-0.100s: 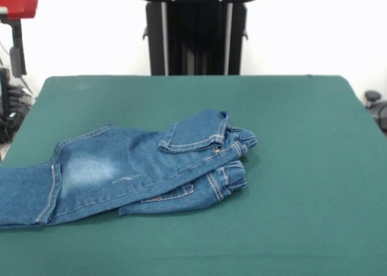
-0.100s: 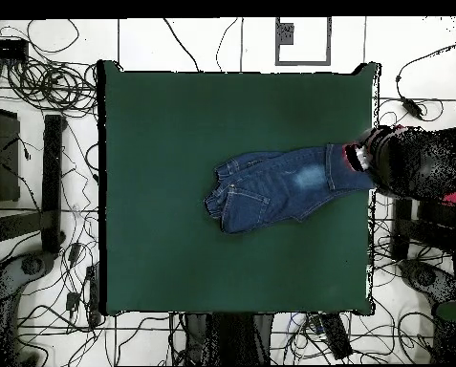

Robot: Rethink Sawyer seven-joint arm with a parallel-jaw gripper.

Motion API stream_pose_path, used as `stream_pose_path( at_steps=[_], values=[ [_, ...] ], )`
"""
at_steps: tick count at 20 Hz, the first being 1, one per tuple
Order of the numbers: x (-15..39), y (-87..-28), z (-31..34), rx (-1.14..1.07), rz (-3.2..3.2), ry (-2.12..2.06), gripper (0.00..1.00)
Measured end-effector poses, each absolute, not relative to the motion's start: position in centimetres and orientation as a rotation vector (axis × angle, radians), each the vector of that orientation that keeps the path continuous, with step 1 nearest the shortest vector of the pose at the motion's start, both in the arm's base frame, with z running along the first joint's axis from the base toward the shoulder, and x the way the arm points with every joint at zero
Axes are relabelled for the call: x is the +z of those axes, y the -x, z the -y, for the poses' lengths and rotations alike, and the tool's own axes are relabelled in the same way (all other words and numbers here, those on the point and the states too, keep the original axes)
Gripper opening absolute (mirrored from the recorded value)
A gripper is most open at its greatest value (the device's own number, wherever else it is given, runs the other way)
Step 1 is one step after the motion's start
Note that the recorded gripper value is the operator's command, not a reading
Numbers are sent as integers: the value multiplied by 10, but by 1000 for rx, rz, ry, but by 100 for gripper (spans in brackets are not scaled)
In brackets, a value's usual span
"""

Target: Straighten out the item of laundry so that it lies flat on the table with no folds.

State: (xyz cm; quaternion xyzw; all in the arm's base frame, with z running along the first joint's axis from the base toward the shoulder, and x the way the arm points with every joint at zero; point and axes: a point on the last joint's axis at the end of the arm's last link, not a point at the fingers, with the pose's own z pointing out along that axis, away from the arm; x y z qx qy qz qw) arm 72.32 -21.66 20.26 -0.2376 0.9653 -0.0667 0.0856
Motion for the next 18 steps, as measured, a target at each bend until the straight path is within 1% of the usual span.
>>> stream_pose_path(
  at_steps=[18],
  values=[
    [154,-714,225,-252,-2821,628,100]
  ],
)
